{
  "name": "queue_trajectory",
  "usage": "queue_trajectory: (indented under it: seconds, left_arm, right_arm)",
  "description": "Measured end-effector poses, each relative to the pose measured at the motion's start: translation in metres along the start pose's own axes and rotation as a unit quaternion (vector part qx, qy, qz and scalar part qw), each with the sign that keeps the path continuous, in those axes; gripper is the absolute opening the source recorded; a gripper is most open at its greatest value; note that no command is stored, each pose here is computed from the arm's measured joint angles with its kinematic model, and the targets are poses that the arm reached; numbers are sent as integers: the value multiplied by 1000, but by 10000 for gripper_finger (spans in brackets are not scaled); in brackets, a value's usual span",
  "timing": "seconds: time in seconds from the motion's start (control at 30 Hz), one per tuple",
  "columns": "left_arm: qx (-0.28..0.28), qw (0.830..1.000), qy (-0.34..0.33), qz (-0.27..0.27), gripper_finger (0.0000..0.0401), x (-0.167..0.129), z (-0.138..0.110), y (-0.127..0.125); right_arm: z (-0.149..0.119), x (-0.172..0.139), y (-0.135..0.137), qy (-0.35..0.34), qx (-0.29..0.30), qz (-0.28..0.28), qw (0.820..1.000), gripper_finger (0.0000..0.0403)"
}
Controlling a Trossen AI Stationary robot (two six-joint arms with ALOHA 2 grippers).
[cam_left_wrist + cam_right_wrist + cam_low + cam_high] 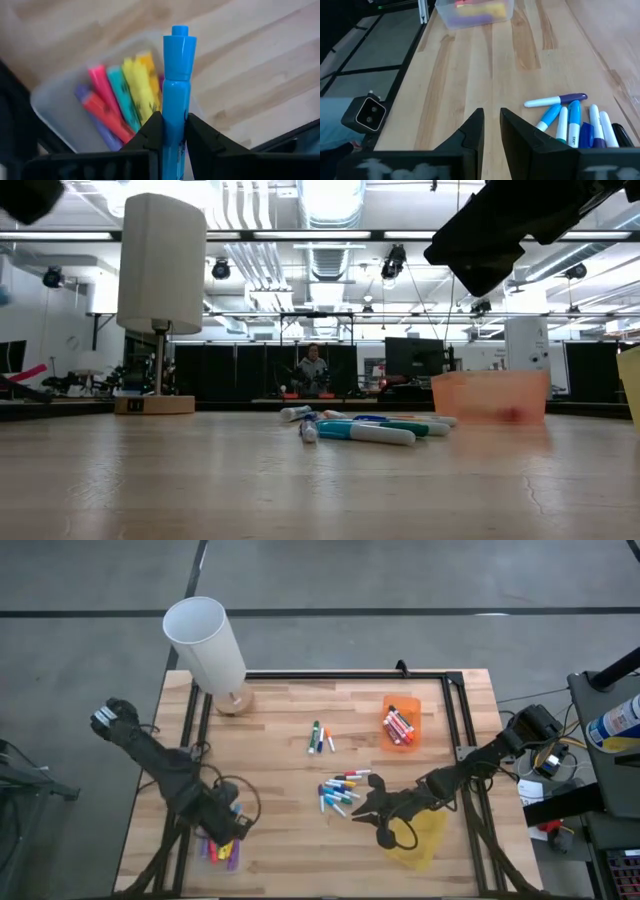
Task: Pick & Place Markers
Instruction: Put the blue marker pen into the transparent bin
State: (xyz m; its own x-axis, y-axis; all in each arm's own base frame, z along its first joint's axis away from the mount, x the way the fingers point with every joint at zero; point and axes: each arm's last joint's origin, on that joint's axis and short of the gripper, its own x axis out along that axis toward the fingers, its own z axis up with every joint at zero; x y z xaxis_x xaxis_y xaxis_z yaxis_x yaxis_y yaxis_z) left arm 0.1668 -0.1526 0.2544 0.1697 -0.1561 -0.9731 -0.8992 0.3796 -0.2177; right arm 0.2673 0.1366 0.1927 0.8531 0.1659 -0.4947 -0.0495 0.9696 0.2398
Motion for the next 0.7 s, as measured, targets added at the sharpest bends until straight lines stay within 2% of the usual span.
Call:
queue_trajectory:
  seconds: [0.23,0.53,0.7]
  left_arm:
    - [-40,999,21,-17,53,24,-21,8]
    - [-88,995,20,31,55,48,-19,21]
    - [-81,995,31,43,93,51,-18,24]
  right_arm:
    - [0,0,0,1,0,1,1000,57]
    - [0,0,0,1,0,1,1000,57]
    - [0,0,0,1,0,0,1000,57]
